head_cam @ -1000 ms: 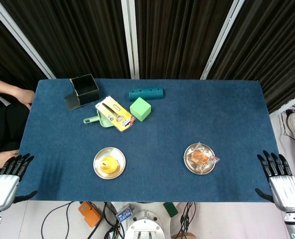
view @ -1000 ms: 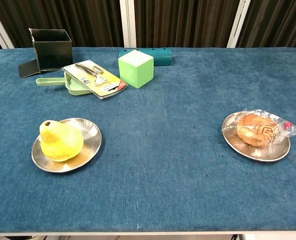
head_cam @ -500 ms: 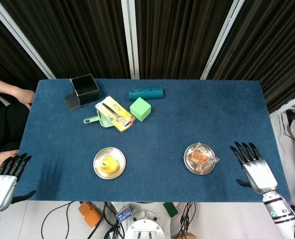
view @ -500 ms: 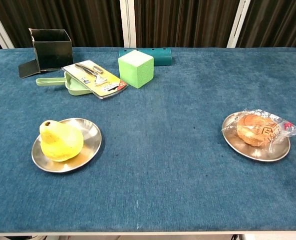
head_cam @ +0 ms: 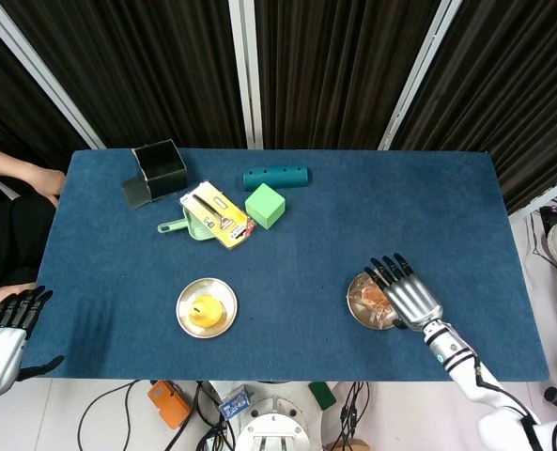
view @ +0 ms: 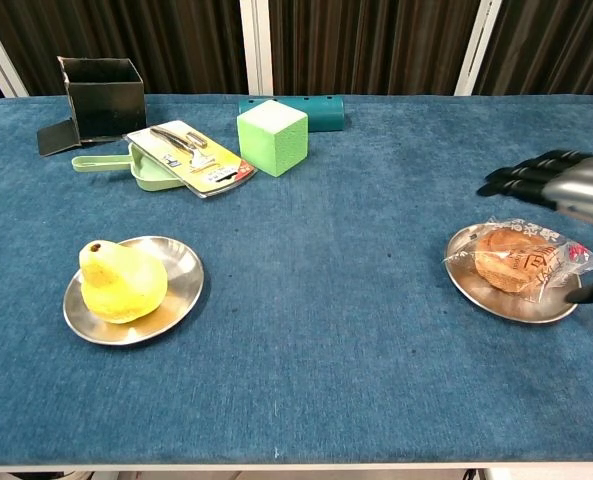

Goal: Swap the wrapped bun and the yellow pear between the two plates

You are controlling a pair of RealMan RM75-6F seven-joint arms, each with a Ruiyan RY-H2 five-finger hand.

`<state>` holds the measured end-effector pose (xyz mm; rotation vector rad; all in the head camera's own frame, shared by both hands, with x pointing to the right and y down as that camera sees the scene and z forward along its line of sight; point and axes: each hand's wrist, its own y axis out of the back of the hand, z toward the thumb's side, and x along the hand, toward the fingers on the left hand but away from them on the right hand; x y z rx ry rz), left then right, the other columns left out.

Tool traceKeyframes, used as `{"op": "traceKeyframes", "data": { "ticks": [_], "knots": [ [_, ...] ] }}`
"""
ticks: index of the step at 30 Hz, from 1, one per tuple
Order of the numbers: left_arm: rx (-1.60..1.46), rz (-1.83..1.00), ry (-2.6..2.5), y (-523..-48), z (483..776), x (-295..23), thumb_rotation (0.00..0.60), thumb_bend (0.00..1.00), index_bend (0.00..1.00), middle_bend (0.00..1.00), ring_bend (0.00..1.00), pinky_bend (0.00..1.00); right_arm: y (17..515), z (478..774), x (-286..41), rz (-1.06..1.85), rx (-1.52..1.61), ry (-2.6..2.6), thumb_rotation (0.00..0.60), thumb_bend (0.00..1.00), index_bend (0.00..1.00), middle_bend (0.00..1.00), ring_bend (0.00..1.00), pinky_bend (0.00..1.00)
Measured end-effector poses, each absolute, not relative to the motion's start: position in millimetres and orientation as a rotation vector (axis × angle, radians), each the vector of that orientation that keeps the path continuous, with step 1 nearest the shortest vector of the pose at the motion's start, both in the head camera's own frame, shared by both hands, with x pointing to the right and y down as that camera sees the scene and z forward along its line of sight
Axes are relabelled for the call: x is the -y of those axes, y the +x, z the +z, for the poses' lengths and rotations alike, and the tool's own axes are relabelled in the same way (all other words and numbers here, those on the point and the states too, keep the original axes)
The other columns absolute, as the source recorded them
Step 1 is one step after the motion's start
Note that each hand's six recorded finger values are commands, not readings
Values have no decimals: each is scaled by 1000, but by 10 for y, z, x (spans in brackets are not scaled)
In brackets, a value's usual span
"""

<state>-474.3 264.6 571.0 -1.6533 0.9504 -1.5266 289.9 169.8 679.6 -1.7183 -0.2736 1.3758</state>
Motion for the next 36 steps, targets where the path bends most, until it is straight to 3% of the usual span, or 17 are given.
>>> {"op": "traceKeyframes", "data": {
  "ticks": [4, 8, 13, 20, 26, 32, 36],
  "knots": [
    [-952, -1524, -1655, -4740, 5706, -2649, 600, 60, 0, 24, 0, 57, 2852, 6894, -1682, 1378, 257, -1734, 600, 355, 203, 89, 28, 59],
    [-956, -1518, -1654, -4738, 5692, -2651, 600, 59, 0, 24, 0, 57, 2840, 6930, -1671, 1370, 261, -1740, 600, 415, 484, 313, 246, 263],
    [-960, -1517, -1654, -4744, 5686, -2651, 600, 59, 0, 24, 0, 57, 2854, 6936, -1656, 1362, 271, -1724, 600, 424, 642, 439, 365, 381],
    [-959, -1516, -1658, -4741, 5692, -2650, 600, 59, 0, 24, 0, 57, 2826, 6811, -1520, 1315, 400, -1715, 600, 423, 667, 459, 386, 408],
    [-950, -1519, -1657, -4723, 5712, -2647, 600, 59, 0, 24, 0, 57, 2516, 6648, -1291, 1231, 474, -1716, 600, 423, 666, 460, 386, 407],
    [-946, -1523, -1652, -4722, 5717, -2652, 600, 59, 0, 24, 0, 57, 1872, 6673, -1051, 1174, 477, -1695, 600, 422, 651, 459, 386, 407],
    [-956, -1525, -1651, -4741, 5709, -2640, 600, 59, 0, 24, 0, 57, 1327, 6839, -1036, 1168, 440, -1694, 600, 423, 599, 459, 384, 402]
  ]
}}
